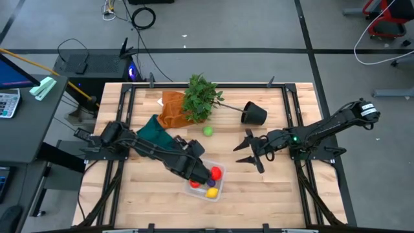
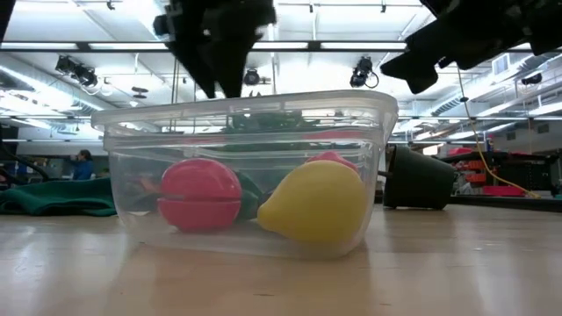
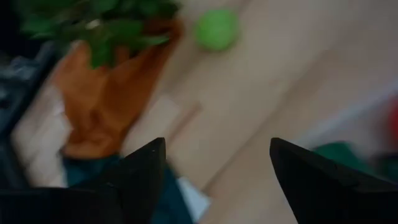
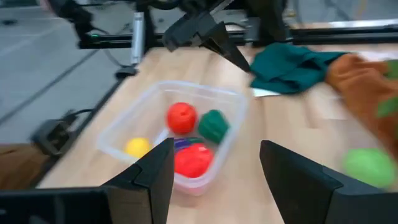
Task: Pick and placing Produce into tupperware
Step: Put the green cabbage into the transparent bin
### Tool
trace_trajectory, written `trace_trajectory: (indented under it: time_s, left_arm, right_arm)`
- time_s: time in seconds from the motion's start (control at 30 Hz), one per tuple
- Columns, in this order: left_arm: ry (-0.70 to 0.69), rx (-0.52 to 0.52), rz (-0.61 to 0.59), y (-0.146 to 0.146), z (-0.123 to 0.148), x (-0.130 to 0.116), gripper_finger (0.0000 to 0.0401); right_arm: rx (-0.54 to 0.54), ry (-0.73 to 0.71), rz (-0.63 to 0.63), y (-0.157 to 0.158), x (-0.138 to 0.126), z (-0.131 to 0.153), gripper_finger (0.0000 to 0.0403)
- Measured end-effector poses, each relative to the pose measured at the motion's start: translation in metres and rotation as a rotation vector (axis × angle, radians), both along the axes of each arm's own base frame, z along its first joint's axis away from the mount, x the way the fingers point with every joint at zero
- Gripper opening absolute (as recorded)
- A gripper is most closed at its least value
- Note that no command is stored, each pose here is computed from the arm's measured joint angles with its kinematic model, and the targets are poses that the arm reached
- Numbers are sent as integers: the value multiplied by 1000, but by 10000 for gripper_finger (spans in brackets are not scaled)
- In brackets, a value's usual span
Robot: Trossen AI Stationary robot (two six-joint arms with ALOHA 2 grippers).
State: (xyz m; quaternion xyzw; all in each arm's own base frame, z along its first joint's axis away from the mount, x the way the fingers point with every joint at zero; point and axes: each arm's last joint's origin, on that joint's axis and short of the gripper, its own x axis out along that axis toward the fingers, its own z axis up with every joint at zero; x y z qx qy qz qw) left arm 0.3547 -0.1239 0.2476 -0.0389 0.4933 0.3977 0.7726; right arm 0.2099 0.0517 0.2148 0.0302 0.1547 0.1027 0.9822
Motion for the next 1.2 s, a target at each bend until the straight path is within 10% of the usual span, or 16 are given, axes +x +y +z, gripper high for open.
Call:
trace_trajectory:
  time_s: [0.43, 0.63, 0.9, 1.2]
  left_arm:
    - [85, 73, 120, 33, 7, -39, 267]
    - [-152, 42, 179, 45, 1, -90, 236]
    - [-583, 35, -84, 39, -26, -128, 232]
    - [-668, 132, -202, 48, -54, -132, 237]
  right_arm:
    - [-29, 12, -164, -29, 15, -10, 195]
    - [-27, 11, -178, -33, 18, -12, 195]
    - [-24, -2, -220, -43, 21, -13, 195]
    - [-20, -3, -319, -66, 28, -19, 195]
